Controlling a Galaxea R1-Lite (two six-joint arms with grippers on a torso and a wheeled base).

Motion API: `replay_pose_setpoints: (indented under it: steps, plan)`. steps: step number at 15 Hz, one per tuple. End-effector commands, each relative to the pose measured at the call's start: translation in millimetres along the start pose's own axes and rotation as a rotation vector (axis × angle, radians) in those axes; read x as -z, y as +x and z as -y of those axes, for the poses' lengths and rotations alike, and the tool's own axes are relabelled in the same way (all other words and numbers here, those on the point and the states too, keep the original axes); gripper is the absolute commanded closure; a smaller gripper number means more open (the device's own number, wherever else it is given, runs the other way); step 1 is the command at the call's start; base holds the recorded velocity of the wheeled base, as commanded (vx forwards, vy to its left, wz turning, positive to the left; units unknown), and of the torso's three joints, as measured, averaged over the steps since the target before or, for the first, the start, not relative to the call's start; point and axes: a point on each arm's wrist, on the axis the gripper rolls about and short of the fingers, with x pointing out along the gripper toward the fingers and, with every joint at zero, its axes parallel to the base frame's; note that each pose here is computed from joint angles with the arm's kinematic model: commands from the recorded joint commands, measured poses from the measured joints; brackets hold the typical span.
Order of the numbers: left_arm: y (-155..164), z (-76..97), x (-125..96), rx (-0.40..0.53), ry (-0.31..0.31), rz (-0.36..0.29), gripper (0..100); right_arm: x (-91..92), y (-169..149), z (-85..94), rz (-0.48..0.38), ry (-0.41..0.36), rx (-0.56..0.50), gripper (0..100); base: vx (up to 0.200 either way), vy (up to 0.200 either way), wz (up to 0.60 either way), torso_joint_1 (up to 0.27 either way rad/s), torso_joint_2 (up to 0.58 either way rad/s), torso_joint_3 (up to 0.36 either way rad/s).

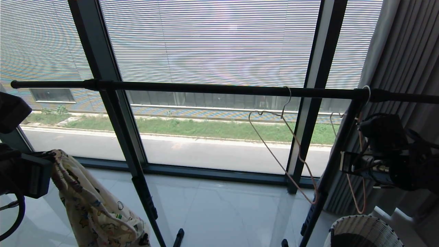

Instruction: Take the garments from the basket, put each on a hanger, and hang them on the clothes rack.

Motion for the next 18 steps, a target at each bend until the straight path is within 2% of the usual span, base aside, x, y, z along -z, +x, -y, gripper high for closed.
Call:
replay_pose_setpoints:
  steps: [1, 4, 7, 9, 13, 18]
  plan:
    - [-0.2, -0.1, 0.0, -0.001, 0.000, 0.001, 100, -4.1, -7.0, 2.0, 0.026, 0.008, -0.001, 100, 0.000, 0.000, 0.00, 0.000, 0.00, 0.000]
    - [-0.2, -0.1, 0.0, -0.001, 0.000, 0.001, 100, -8.6, -17.3, 4.6, 0.080, -0.003, 0.039, 100, 0.000, 0.000, 0.00, 0.000, 0.00, 0.000]
    - [-0.6, -0.1, 0.0, -0.001, 0.001, 0.002, 100, -11.8, -37.0, 7.4, 0.119, -0.018, 0.005, 100, 0.000, 0.000, 0.00, 0.000, 0.00, 0.000]
    - [-0.8, -0.3, -0.4, -0.002, 0.001, 0.004, 100, -7.5, -46.7, 13.2, 0.126, -0.048, -0.003, 100, 0.000, 0.000, 0.00, 0.000, 0.00, 0.000]
    - [-2.5, -0.8, -0.3, -0.018, 0.000, 0.005, 100, -0.9, -62.7, 25.8, 0.140, -0.052, -0.012, 100, 0.000, 0.000, 0.00, 0.000, 0.00, 0.000]
    - [-4.9, -1.2, 0.1, -0.026, -0.001, 0.010, 100, 19.6, -87.5, 44.7, 0.149, -0.133, -0.048, 100, -0.200, 0.000, 0.00, 0.003, 0.01, 0.003]
